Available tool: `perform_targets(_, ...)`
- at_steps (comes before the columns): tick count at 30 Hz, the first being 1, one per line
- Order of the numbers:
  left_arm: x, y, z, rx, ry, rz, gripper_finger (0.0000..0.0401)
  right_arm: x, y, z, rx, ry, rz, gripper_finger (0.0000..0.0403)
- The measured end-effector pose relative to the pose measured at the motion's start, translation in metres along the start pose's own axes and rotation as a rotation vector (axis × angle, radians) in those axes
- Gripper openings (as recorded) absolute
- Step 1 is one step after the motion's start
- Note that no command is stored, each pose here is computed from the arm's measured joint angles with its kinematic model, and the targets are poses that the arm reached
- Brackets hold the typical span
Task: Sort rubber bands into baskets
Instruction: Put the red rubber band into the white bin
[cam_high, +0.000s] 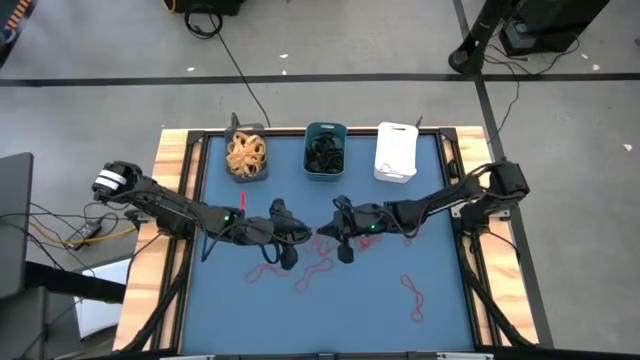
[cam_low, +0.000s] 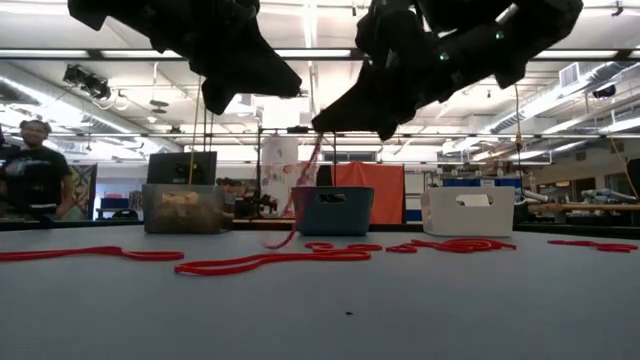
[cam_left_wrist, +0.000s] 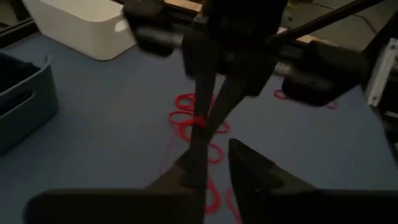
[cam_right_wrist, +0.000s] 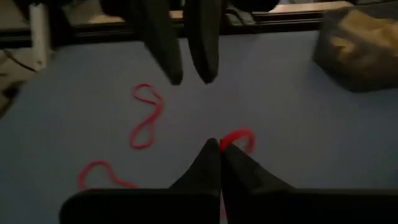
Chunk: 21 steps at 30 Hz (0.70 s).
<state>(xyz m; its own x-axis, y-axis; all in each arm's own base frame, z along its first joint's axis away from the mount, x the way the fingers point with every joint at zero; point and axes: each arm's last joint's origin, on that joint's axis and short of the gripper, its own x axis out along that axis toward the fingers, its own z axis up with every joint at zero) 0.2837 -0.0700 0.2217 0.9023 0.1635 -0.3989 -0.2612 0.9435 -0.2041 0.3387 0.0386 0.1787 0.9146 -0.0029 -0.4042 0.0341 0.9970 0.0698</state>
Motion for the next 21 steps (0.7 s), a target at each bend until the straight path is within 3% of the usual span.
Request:
perform_targets(8, 0.000, 0.003, -0.005, 0.015, 0.021, 0.041, 0.0139, -0.042, -0.008, 0.020, -0.070, 0.075, -0.202, 0.0002)
perform_targets(21, 0.009, 0.003, -0.014, 0.033, 0.054, 0.058, 0.0142, -0.145, -0.052, 0.054, -0.164, 0.108, -0.661, 0.0002)
